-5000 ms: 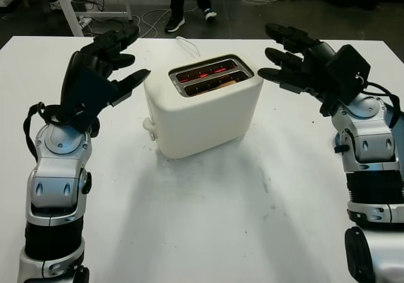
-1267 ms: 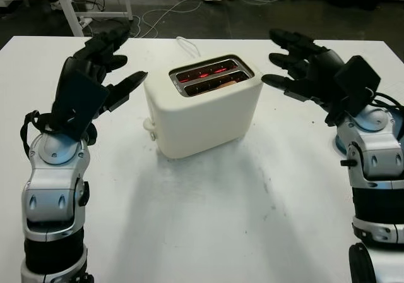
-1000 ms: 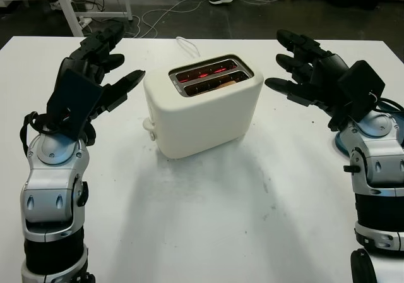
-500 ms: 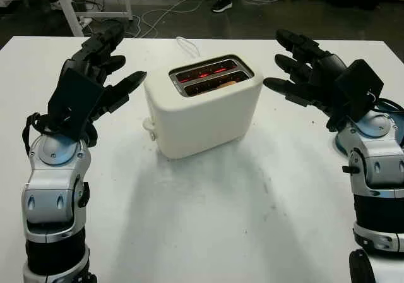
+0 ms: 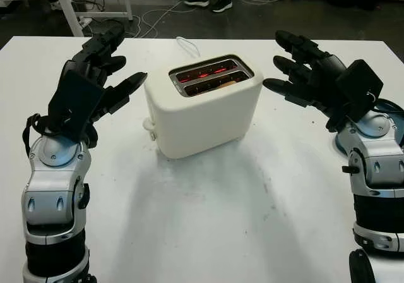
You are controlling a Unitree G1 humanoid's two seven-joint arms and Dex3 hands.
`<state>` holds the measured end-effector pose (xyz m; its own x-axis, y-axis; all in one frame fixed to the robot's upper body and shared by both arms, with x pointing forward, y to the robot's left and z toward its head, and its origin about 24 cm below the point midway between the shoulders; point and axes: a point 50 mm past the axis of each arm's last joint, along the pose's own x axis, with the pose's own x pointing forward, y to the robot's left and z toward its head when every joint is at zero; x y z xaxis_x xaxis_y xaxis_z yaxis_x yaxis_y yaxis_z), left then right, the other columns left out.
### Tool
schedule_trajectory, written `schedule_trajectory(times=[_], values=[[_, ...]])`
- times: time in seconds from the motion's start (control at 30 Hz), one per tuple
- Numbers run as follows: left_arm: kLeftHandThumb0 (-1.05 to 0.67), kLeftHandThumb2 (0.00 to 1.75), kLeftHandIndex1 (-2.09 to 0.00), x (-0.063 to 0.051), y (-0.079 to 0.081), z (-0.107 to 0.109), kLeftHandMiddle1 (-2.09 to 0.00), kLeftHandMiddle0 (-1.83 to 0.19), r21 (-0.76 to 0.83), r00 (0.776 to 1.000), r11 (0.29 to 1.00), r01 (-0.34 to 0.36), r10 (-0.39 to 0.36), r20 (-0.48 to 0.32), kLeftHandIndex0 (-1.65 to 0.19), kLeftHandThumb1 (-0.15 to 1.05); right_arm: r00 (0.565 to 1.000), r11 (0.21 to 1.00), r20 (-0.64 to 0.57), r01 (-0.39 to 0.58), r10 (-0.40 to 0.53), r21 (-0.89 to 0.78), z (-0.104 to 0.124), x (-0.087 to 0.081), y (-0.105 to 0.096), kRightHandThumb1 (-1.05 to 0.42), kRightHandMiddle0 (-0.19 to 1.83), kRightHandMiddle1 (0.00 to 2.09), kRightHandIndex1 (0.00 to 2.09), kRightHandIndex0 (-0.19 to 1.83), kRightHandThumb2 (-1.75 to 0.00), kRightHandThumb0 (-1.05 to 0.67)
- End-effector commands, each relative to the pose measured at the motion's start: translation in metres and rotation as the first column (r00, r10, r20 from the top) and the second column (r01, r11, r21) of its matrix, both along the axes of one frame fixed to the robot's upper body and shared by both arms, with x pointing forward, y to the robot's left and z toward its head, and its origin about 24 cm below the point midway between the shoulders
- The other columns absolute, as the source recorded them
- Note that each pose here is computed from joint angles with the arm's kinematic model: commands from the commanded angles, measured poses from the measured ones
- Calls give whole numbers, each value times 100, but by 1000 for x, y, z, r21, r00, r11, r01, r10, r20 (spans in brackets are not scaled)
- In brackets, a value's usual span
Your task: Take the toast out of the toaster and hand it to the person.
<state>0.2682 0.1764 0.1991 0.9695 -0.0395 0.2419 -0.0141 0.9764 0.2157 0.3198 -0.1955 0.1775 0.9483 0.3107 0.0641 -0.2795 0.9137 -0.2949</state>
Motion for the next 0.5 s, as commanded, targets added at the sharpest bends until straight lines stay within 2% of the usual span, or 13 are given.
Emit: schedule_trajectory(times=[0.0,0.47], values=[[-43,15,-1,-2,-1,-1,-79,0,-1,1000,1000,4,-4,6,-35,92,1000,1000,4,-13,13,16,1,1,1,-92,20,2,13,13,-2,-33],[-43,15,-1,-2,-1,-2,-80,0,6,1000,1000,-5,5,1,-36,92,1000,1000,-7,-13,13,10,0,1,2,-92,20,1,12,13,-1,-37]])
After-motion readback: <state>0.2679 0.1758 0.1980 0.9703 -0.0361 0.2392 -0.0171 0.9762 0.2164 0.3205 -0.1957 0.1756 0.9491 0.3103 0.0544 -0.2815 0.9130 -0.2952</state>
